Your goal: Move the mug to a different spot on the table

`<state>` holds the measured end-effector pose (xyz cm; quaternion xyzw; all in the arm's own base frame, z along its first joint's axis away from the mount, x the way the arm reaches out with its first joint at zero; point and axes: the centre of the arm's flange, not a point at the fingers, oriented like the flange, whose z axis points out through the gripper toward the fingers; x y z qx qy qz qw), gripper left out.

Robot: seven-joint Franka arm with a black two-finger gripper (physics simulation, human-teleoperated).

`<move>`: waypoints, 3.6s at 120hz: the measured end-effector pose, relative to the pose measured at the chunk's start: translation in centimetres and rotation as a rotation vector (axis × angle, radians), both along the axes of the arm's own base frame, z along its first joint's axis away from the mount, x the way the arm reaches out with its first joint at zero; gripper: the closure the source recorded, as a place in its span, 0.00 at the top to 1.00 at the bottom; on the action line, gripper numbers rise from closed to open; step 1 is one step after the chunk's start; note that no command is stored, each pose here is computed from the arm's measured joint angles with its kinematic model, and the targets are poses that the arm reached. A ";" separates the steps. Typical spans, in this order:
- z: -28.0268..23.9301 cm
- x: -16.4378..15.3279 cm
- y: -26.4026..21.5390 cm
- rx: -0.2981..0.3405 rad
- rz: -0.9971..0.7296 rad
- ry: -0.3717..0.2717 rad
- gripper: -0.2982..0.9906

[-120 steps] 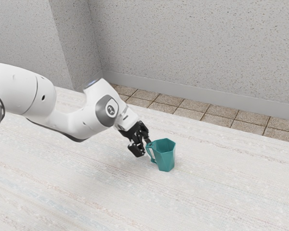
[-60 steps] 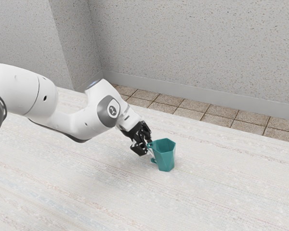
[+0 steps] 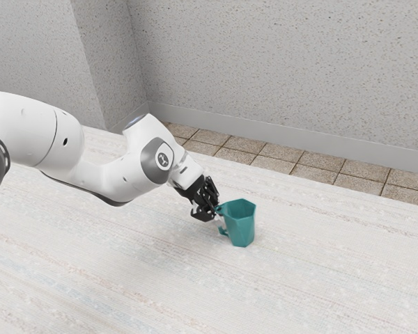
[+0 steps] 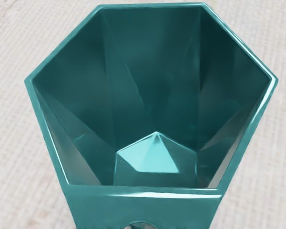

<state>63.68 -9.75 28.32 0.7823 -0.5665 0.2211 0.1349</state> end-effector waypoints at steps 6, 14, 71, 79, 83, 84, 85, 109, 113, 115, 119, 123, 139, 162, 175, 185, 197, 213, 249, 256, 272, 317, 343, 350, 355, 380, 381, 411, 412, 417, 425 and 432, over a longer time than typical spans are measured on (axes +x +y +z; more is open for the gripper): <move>0.1 0.0 0.0 0.001 0.000 -0.002 0.31; 0.3 0.1 0.0 0.002 0.000 -0.008 0.30; 3.9 0.4 3.6 0.013 0.046 -0.060 0.24; 4.3 -0.2 5.0 0.018 0.065 -0.055 0.24; 4.4 -0.7 5.7 0.020 0.075 -0.049 0.24; 4.5 -0.8 5.9 0.020 0.078 -0.047 0.24; 4.5 -1.0 6.0 0.020 0.080 -0.045 0.24; 4.3 -5.1 6.6 0.005 0.119 0.009 0.24; 4.1 -5.7 7.0 0.000 0.132 0.020 0.24; 4.0 -6.0 7.2 -0.002 0.139 0.025 0.24; 4.0 -6.6 7.7 -0.004 0.152 0.032 0.24; 4.1 -7.2 8.3 -0.005 0.169 0.036 0.24; 4.1 -8.6 10.9 -0.011 0.227 0.050 0.24; 3.5 -10.2 14.7 -0.021 0.307 0.069 0.24; 3.4 -11.8 16.0 -0.017 0.336 0.076 0.24; 2.9 -12.5 16.6 -0.020 0.351 0.086 0.24; 2.8 -12.8 17.7 -0.026 0.376 0.087 0.24; 2.7 -13.3 20.0 -0.035 0.420 0.081 0.24; 2.3 -15.9 20.5 -0.044 0.446 0.088 0.24; 2.0 -16.2 20.4 -0.052 0.450 0.092 0.24; 2.0 -16.4 20.2 -0.062 0.451 0.087 0.24; 2.1 -16.8 19.9 -0.059 0.430 0.074 0.24; 2.0 -16.9 20.1 -0.063 0.426 0.074 0.34; 2.0 -16.9 20.1 -0.067 0.423 0.078 0.43; 1.9 -16.9 20.1 -0.069 0.422 0.080 0.48; 1.8 -16.9 20.4 -0.079 0.418 0.087 0.66; 1.8 -16.9 20.4 -0.079 0.418 0.087 0.67; 2.4 -16.6 20.8 -0.083 0.420 0.075 0.74; 2.4 -16.6 20.9 -0.083 0.420 0.074 0.74; 2.7 -16.3 21.0 -0.083 0.421 0.066 0.74; 3.3 -15.9 21.2 -0.084 0.422 0.053 0.75; 3.8 -15.7 21.3 -0.083 0.423 0.042 0.75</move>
